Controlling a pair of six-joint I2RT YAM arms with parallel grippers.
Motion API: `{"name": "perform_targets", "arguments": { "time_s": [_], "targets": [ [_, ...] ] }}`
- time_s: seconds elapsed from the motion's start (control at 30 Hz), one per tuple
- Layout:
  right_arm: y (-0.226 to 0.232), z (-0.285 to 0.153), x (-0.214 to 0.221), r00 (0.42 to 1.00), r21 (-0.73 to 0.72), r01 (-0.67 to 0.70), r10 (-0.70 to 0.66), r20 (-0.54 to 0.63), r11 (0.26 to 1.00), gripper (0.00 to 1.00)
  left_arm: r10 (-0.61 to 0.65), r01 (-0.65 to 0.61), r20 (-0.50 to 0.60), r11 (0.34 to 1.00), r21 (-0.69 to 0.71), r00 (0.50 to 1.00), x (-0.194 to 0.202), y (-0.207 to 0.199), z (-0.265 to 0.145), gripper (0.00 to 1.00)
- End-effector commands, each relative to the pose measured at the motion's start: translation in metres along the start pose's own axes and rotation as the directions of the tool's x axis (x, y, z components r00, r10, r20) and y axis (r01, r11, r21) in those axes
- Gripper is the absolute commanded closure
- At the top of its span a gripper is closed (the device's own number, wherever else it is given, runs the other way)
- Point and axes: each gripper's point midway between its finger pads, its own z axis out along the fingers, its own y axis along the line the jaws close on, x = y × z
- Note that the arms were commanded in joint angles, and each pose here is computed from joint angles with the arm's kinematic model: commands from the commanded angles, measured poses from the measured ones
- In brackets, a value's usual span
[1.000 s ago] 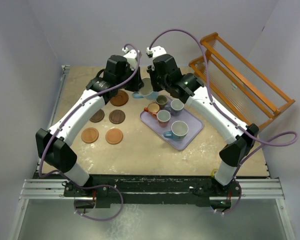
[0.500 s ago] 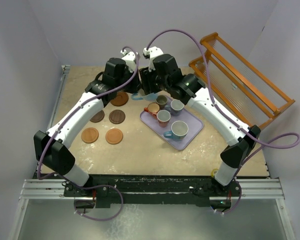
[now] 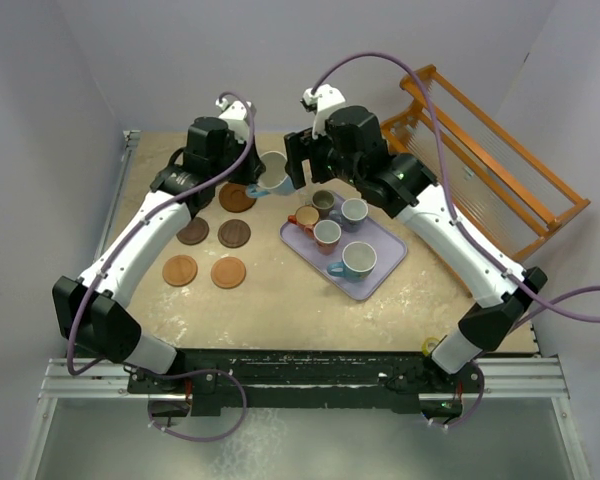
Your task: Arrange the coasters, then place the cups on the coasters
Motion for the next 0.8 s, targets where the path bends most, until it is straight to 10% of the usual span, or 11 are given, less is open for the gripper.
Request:
{"name": "perform_targets", "arguments": {
  "time_s": [0.0, 0.77],
  "targets": [
    [-0.016, -0.015, -0.013, 0.998, 0.005, 0.04, -0.04, 0.055, 0.999, 0.15, 0.014, -0.012, 0.186, 1.0, -0.01, 0.982, -0.054, 0.015, -0.029, 0.97],
    [-0.056, -0.068, 0.129, 0.925, -0.268, 0.284, -0.337, -0.176, 0.92, 0.04, 0.063, -0.105, -0.156, 0.954, -0.282, 0.986, -0.019, 0.238, -0.015, 0.97]
  ]
}}
